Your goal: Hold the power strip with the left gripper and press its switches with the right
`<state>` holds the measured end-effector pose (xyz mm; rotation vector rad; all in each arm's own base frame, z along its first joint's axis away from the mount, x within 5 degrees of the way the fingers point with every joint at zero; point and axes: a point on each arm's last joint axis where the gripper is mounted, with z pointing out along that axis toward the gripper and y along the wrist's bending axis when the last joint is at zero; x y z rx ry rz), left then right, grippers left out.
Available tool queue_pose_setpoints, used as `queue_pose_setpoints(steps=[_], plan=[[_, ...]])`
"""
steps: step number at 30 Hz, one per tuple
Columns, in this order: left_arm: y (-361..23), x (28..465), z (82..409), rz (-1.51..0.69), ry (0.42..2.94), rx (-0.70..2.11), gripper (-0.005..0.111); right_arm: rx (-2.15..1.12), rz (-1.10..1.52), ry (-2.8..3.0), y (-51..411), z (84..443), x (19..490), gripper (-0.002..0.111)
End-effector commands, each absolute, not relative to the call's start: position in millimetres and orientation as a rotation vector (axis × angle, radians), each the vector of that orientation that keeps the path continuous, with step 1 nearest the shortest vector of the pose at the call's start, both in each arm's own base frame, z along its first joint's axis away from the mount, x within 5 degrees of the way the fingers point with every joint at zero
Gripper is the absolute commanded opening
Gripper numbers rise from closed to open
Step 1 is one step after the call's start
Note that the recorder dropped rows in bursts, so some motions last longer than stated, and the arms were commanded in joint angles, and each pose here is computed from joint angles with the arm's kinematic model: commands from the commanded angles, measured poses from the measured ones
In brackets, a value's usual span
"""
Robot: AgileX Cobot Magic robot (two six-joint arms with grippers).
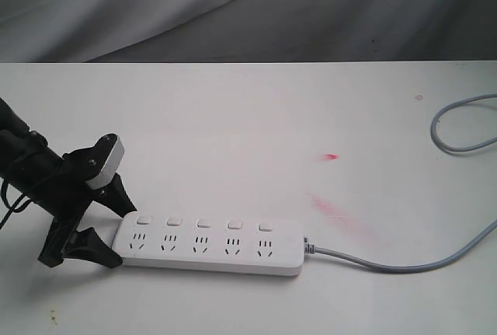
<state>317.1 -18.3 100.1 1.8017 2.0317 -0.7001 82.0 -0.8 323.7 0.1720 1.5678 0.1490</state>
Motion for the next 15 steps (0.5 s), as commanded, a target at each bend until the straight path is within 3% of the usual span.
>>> queue_pose_setpoints(steps=[1,4,7,12,15], plan=[[-17.5,314.8,95.0,-0.679,2.023,1.878,0.047,0.025,0.014,1.729,-2.9,361.4,130.9,0.000],[-17.5,314.8,95.0,-0.679,2.023,1.878,0.047,-0.071,0.000,1.780,-0.9,389.2,165.2,0.000],[-17.5,314.8,95.0,-0.679,2.023,1.878,0.047,-0.366,0.065,1.865,13.7,414.9,202.3,0.000],[-17.5,314.8,95.0,-0.679,2.023,1.878,0.047,-0.651,0.268,1.915,32.5,426.8,234.4,0.000],[-17.5,314.8,95.0,-0.679,2.023,1.878,0.047,-0.714,0.438,1.998,39.2,415.0,265.3,0.000]])
